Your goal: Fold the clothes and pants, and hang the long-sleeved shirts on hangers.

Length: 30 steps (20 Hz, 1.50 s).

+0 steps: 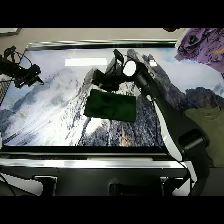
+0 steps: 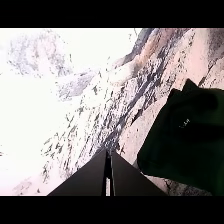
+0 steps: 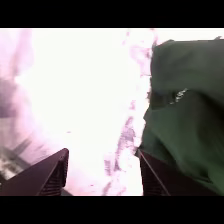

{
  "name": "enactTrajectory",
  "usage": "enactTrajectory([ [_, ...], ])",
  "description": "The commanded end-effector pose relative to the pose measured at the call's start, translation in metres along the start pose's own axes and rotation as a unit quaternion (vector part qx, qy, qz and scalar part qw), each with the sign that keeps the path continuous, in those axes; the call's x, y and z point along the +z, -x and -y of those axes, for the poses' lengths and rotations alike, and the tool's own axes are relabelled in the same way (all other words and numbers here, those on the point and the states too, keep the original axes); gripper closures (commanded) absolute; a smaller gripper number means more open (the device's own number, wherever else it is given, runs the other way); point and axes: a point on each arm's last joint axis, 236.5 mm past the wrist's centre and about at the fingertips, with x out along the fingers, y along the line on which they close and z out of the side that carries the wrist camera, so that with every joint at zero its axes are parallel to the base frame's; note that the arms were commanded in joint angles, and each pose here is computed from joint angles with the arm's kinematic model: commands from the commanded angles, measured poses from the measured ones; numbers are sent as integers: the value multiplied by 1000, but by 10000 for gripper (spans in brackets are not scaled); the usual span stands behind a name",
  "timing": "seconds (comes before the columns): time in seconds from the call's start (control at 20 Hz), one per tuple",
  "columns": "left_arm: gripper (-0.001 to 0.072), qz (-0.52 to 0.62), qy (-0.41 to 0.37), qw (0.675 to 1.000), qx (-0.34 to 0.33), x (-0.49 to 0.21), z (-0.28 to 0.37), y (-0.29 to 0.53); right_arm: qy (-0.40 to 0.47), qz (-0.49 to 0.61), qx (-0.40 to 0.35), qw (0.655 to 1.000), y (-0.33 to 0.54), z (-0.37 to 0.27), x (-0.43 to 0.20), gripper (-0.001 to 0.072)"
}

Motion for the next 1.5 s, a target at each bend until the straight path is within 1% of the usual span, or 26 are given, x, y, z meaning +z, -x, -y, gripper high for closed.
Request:
enactTrajectory([
  [0.0,691,-2,2,1000,1,-1,-1,-1,23,27,39,999,25,-25,14,204],
  [0.15,690,-2,2,1000,1,-1,-1,-1,18,56,29,998,90,-10,45,201],
  [0.2,691,-2,2,1000,1,-1,-1,-1,19,62,17,998,118,6,55,157],
  [0.25,691,-2,2,1000,1,-1,-1,-1,19,63,1,998,145,26,63,148],
  [0.3,690,-2,2,1000,1,-1,-1,-1,16,59,-19,998,172,52,68,115],
  [0.35,690,-2,2,1000,1,-1,-1,-1,10,51,-35,998,196,81,71,98],
  [0.45,691,-2,1,1000,1,-1,-1,-1,-18,39,-48,998,226,135,72,97],
  [0.5,690,-2,1,1000,1,-1,-1,-1,-38,32,-46,998,231,161,68,98],
  [0.6,690,-2,1,1000,1,-1,-1,-1,-81,7,-14,997,217,200,48,98],
  [0.8,690,-2,0,1000,1,-1,-1,-1,-159,-16,31,987,153,254,-2,107],
  [0.9,690,-2,0,1000,1,-1,-1,-1,-183,-30,41,982,124,269,-25,119],
  [1.0,690,-2,0,1000,1,-1,-1,-1,-184,-59,39,980,97,275,-45,160],
  [1.2,690,-2,0,1000,1,-1,-1,-1,-180,-80,26,980,56,278,-61,175],
  [1.3,690,-2,0,1000,1,-1,-1,-1,-184,-82,23,979,44,279,-65,197],
  [1.35,690,-2,0,1000,1,-1,-1,-1,-186,-79,24,979,40,279,-64,227],
  [1.45,690,-2,0,1000,1,-1,-1,-1,-191,-66,29,979,37,276,-58,340],
])
